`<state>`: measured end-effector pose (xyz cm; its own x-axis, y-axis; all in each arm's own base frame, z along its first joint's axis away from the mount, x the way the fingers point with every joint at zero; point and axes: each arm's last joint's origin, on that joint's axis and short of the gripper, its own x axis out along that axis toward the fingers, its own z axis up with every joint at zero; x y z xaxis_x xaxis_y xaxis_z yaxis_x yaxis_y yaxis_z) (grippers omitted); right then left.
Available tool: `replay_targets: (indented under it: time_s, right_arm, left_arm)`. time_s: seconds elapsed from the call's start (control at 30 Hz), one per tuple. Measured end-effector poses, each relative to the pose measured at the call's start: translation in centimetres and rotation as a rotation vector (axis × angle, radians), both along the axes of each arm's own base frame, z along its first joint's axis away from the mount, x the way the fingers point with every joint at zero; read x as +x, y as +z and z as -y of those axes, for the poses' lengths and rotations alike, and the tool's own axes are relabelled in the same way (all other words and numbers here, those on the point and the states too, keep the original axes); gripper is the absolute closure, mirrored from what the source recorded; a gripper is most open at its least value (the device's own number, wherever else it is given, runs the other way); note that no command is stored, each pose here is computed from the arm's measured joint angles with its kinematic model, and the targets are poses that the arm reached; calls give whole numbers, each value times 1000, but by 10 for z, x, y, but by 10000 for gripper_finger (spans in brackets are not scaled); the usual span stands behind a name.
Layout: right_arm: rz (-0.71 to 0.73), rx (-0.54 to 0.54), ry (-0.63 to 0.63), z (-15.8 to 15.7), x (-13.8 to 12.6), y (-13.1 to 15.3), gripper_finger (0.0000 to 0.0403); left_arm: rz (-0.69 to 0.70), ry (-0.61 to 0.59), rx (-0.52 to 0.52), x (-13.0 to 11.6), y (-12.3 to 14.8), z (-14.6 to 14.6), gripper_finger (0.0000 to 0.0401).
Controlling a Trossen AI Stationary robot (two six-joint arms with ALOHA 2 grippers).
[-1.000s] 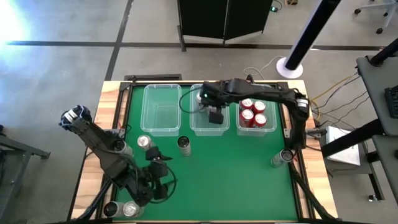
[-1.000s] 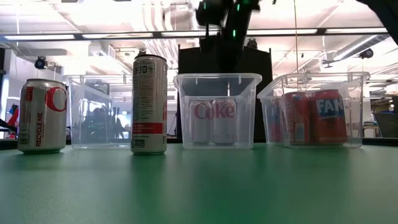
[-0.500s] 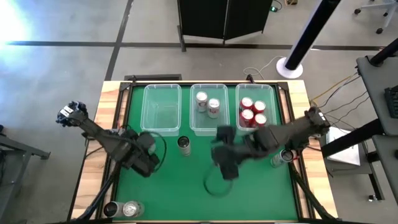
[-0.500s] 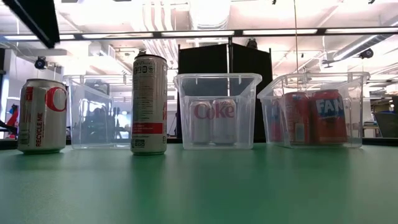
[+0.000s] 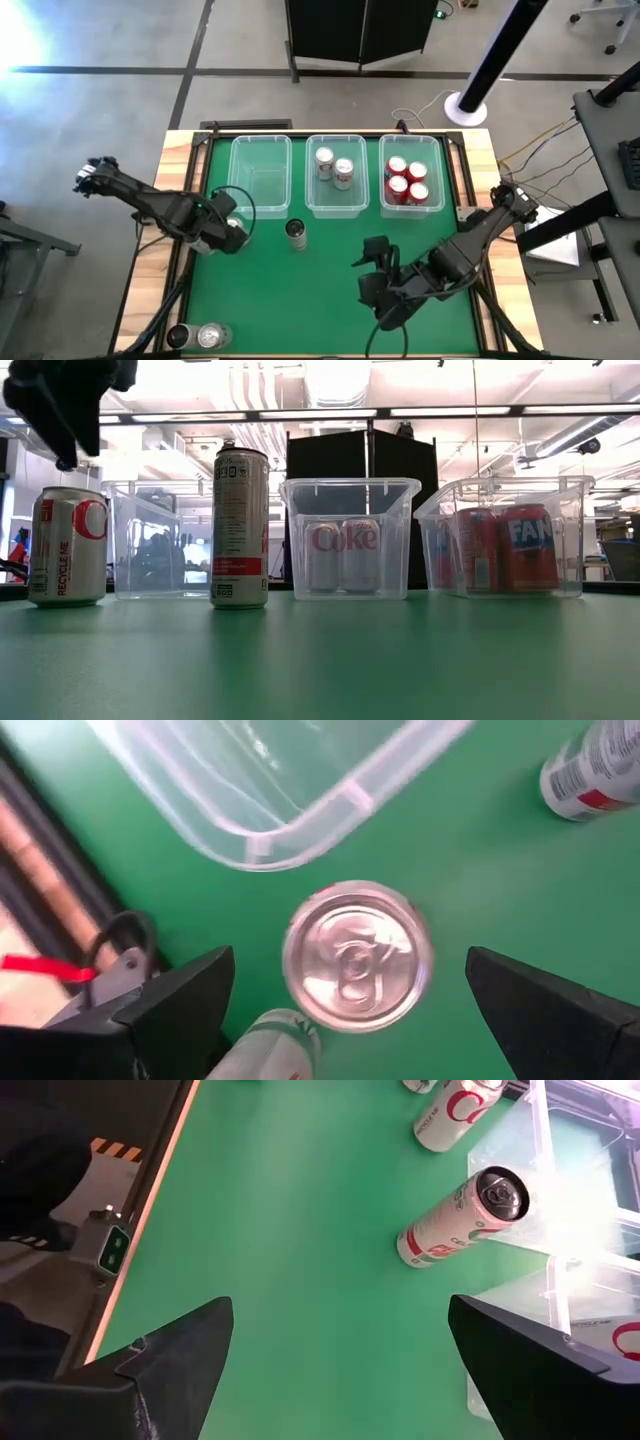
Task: Sort soda cans
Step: Put the top silver soda can into the middle transparent bin
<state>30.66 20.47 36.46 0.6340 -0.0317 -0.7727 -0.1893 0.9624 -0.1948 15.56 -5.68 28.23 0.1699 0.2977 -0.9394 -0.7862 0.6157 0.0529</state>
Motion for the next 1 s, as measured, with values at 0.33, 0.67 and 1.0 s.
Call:
replay_targets:
  time_s: [0.33, 0.67, 1.0]
  right_arm:
    - [17, -7, -17, 2, 2, 1, 38]
    - [16, -6, -16, 2, 3, -1, 38]
    - [-21, -30, -15, 1, 4, -18, 38]
  left_arm:
    - [-21, -33, -28, 8, -38, 3, 19]
    - [-33, -27, -34, 10, -58, 2, 26]
    - [2, -31, -70, 15, -55, 4, 119]
